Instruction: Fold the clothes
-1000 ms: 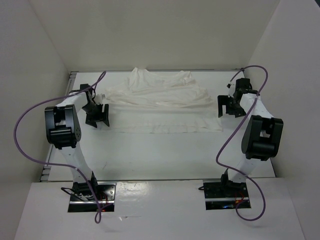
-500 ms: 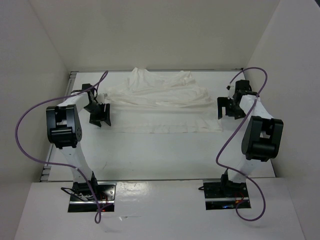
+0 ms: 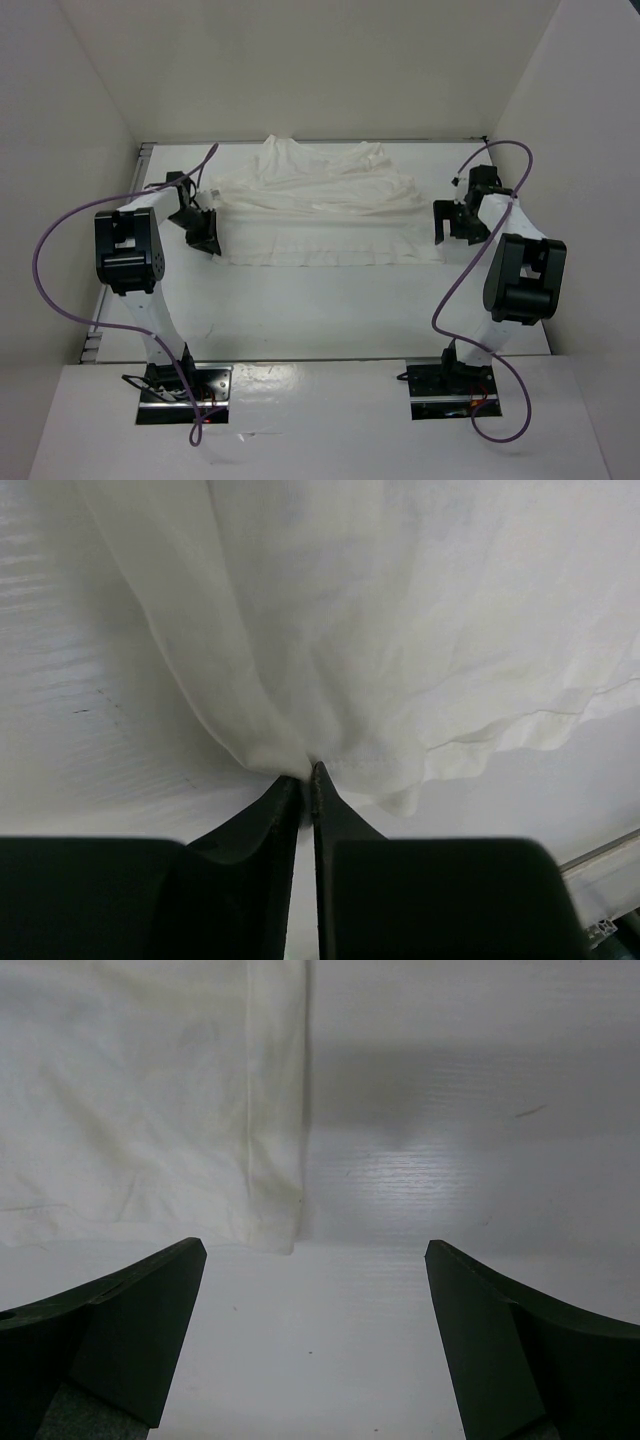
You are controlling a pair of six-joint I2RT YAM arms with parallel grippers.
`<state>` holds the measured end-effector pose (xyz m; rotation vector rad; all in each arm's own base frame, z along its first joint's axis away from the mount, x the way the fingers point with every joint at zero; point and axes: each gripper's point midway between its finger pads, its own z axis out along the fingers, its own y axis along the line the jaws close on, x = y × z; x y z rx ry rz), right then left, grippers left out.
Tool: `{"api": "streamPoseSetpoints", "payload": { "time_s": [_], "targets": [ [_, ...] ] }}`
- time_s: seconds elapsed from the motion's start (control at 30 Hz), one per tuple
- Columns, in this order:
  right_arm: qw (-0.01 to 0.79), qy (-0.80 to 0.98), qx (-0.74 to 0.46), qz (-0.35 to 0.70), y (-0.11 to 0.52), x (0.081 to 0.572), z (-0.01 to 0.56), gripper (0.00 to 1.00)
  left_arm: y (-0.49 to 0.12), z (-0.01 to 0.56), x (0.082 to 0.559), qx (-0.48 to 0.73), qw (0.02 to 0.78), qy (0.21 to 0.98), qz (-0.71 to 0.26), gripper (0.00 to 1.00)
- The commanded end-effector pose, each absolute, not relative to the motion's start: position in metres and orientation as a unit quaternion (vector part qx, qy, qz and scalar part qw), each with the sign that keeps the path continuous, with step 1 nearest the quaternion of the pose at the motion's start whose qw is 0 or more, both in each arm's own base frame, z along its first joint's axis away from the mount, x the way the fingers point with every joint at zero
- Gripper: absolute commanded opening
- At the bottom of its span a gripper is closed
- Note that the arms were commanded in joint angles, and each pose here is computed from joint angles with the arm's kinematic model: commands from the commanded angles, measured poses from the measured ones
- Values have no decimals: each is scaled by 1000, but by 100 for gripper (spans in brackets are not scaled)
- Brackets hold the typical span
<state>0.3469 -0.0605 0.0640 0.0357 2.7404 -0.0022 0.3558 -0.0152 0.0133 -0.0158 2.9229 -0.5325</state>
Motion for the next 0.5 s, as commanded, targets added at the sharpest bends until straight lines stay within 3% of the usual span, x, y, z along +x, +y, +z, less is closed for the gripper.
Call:
{"api": "streamPoseSetpoints", "payload": {
  "time_s": [0.0, 0.47],
  "targets": [
    [226, 974, 8, -3, -62, 351, 75, 100, -19, -22, 332, 1, 30, 984, -175, 15],
    [156, 987, 7, 44, -45, 328, 37, 100, -12, -13, 327, 5, 23, 988, -154, 11]
  ]
}}
